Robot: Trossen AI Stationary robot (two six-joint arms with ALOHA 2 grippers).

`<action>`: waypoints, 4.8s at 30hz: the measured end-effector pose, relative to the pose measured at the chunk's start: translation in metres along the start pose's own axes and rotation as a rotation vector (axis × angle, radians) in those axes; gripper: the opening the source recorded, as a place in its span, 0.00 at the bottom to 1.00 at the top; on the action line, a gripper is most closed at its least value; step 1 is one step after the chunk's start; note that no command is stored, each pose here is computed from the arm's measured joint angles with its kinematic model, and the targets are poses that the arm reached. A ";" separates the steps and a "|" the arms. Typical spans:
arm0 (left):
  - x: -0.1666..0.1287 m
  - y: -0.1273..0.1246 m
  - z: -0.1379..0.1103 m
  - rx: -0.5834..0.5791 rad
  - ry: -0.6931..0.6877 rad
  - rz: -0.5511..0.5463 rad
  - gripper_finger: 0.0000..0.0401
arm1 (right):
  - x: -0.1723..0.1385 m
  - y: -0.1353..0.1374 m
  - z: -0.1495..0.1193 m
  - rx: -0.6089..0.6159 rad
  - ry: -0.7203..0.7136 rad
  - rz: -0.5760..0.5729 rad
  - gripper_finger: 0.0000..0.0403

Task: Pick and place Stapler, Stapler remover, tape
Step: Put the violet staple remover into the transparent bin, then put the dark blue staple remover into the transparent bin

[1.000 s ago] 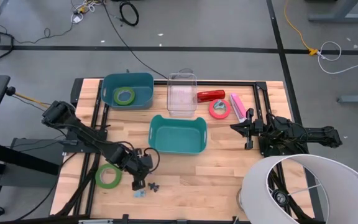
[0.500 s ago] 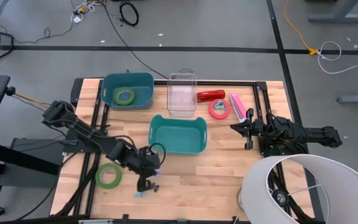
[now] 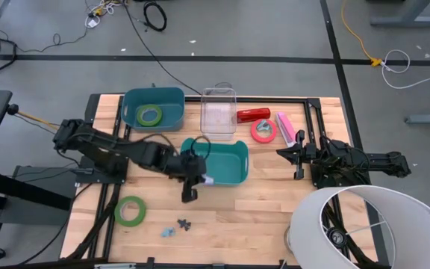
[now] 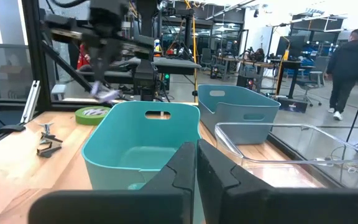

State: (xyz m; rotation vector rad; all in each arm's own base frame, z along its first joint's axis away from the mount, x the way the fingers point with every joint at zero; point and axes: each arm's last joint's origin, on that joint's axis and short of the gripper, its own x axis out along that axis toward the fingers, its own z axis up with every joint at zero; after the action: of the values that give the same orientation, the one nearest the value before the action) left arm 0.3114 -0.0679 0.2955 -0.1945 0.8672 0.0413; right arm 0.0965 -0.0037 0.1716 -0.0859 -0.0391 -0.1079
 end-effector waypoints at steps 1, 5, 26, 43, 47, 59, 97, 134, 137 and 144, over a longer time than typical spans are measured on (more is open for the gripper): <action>0.001 0.006 0.002 -0.008 0.000 0.006 0.00 | 0.000 0.000 0.000 0.000 0.000 0.000 0.04; 0.002 0.029 0.010 -0.037 -0.008 0.042 0.00 | 0.000 0.000 0.000 0.000 0.000 0.000 0.04; -0.013 0.149 0.050 -0.237 -0.315 0.281 0.00 | 0.000 0.000 0.000 0.000 0.000 0.000 0.04; 0.012 0.225 0.046 -0.372 -0.310 0.354 0.00 | 0.000 0.000 0.000 0.000 0.000 0.000 0.04; 0.030 0.235 0.040 -0.392 -0.266 0.342 0.00 | 0.000 0.000 0.000 0.000 0.000 0.000 0.04; 0.051 0.243 0.037 -0.399 -0.247 0.334 0.00 | 0.000 0.000 0.000 0.000 0.000 0.000 0.04; -0.003 0.130 0.036 -0.192 -0.133 0.111 0.59 | 0.000 0.000 0.000 0.000 0.000 0.000 0.04; -0.027 -0.066 -0.037 0.348 0.085 -0.256 0.59 | 0.000 0.000 0.000 0.000 0.000 0.000 0.04; -0.029 -0.078 -0.047 0.389 0.093 -0.277 0.59 | 0.000 0.000 0.000 0.000 0.000 0.000 0.04; -0.022 -0.090 -0.076 0.459 0.157 -0.292 0.59 | 0.000 0.000 0.000 0.000 0.000 0.000 0.04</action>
State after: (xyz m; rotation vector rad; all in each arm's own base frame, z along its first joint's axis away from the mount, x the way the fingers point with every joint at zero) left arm 0.2498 -0.1697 0.2782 0.1094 0.9735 -0.4479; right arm 0.0965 -0.0037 0.1716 -0.0859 -0.0390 -0.1079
